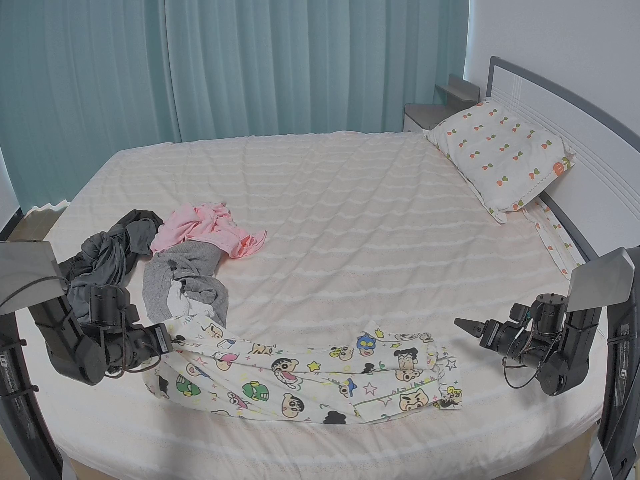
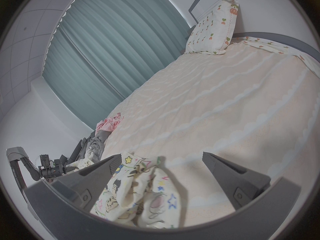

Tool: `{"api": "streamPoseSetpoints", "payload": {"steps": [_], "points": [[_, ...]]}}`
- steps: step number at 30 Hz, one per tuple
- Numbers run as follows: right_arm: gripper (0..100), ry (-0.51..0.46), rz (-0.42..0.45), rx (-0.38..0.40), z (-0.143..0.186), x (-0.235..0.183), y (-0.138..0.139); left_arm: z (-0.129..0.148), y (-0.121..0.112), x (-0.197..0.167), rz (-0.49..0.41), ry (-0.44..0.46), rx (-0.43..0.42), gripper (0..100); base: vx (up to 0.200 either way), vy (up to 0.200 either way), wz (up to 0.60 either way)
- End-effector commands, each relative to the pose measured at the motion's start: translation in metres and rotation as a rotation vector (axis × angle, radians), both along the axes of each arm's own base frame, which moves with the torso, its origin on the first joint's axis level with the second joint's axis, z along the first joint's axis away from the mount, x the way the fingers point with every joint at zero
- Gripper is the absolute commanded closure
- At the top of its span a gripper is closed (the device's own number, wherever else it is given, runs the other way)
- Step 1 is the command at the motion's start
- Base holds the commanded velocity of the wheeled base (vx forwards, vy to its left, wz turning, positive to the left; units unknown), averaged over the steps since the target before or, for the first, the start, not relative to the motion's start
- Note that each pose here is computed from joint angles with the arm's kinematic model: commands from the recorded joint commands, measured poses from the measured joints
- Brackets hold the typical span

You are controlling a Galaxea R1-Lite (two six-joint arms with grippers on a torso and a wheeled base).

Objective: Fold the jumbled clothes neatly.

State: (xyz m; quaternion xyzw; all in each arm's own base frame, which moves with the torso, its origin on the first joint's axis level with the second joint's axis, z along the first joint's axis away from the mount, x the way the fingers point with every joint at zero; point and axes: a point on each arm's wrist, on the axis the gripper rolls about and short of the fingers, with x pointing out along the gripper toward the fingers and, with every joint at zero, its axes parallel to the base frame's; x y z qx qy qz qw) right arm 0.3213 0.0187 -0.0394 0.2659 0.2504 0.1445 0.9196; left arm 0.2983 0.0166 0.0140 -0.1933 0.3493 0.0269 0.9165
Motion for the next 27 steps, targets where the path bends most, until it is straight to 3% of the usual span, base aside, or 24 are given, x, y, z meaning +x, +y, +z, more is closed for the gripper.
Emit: {"api": "streamPoseSetpoints", "payload": {"steps": [1, 9, 13, 17, 18, 19, 20, 21, 23, 27], "points": [[0, -0.011, -0.001, 0.002, 0.001, 0.001, 0.0, 0.042, 0.036, 0.002, 0.092, -0.091, -0.014, 100, 0.0, 0.0, 0.0], [0, -0.013, -0.001, 0.002, 0.002, 0.001, 0.0, 0.074, 0.088, 0.008, 0.245, -0.124, 0.001, 100, 0.0, 0.0, 0.0], [0, -0.013, -0.001, 0.002, 0.002, 0.001, 0.0, 0.086, 0.089, 0.007, 0.252, -0.098, -0.009, 100, 0.0, 0.0, 0.0], [0, -0.013, -0.001, 0.002, 0.002, 0.001, 0.0, 0.102, 0.049, 0.005, 0.153, -0.083, -0.013, 100, 0.0, 0.0, 0.0], [0, -0.013, -0.001, 0.002, 0.002, 0.001, 0.0, 0.11, 0.021, 0.003, 0.114, -0.076, -0.025, 100, 0.0, 0.0, 0.0], [0, -0.013, -0.001, 0.002, 0.002, 0.001, 0.0, 0.11, 0.018, 0.003, 0.113, -0.075, -0.026, 100, 0.0, 0.0, 0.0], [0, -0.013, -0.001, 0.002, 0.002, 0.001, 0.0, 0.114, -0.011, 0.004, 0.079, -0.074, -0.038, 100, 0.0, 0.0, 0.0], [0, -0.013, -0.001, 0.002, 0.002, 0.001, 0.0, 0.115, -0.02, 0.004, 0.07, -0.076, -0.04, 100, 0.0, 0.0, 0.0], [0, -0.013, -0.001, 0.002, 0.002, 0.001, 0.0, 0.119, -0.073, 0.005, 0.011, -0.094, -0.046, 100, 0.0, 0.0, 0.0], [0, -0.012, -0.001, 0.001, 0.002, 0.0, 0.0, 0.107, -0.136, 0.005, -0.12, -0.072, -0.025, 100, 0.0, 0.0, 0.0]]}}
